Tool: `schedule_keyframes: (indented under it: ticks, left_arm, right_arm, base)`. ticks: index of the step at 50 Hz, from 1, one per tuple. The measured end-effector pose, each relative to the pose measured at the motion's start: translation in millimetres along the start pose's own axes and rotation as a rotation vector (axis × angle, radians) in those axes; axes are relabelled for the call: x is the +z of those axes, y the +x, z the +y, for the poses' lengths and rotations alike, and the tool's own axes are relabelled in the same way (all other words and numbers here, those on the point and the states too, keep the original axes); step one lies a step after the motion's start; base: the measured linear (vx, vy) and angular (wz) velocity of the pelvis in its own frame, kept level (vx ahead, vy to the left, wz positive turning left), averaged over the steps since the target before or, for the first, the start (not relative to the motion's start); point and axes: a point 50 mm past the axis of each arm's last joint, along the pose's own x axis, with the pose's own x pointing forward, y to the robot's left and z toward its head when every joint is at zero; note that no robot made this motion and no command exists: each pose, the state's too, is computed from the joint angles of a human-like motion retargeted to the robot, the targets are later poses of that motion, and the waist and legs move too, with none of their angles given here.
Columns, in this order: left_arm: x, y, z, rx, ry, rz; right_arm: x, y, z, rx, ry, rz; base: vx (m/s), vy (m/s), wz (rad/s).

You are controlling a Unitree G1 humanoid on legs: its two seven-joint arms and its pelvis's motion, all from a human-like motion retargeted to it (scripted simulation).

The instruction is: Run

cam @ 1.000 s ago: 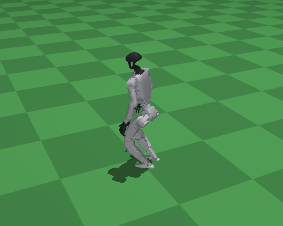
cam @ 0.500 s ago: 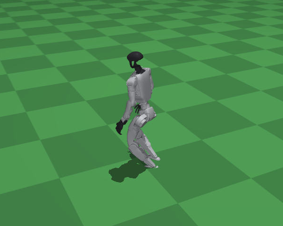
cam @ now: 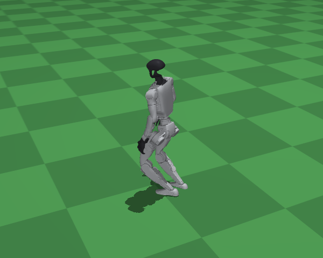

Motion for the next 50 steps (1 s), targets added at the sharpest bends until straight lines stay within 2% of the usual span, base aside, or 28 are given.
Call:
schedule_keyframes:
  ticks: [8,16,25,30,38,44,50]
  left_arm:
    - [-2.7,-4.2,-4.9,-0.062,0.036,-0.018]
    - [13.6,7.9,9.1,0.044,0.153,-0.009]
    - [21.5,6.5,-12.9,-0.12,0.119,-0.068]
    - [20.9,5.0,-7.5,-0.106,0.131,-0.075]
    - [-12.3,3.3,-11.2,-0.08,0.06,0.11]
    - [-43.9,-11.1,-25.5,-0.18,-0.064,0.2]
    - [-44.5,-11.8,-24.7,-0.236,-0.087,0.208]
  right_arm:
    - [-18.7,-8.6,-3.5,-0.02,0.037,0.035]
    - [-28.8,-6.6,-1.8,-0.051,-0.039,0.11]
    - [-84.6,-30.4,17.6,0.015,0.038,0.365]
    - [-75.1,-25.7,18.8,0.022,0.056,0.328]
    - [-15.6,0.5,12.4,0.069,0.028,0.109]
    - [-30.1,-7.5,12.7,0.141,0.111,0.142]
    - [-51.0,-15.2,7.8,0.174,0.122,0.218]
  base:
    - [0.14,0.01,-0.34]
    - [0.09,-0.01,0.25]
    - [0.37,-0.09,-0.24]
    - [0.19,-0.12,-0.24]
    - [0.16,-0.06,-0.19]
    - [0.41,-0.01,-0.42]
    - [0.27,0.01,-0.21]
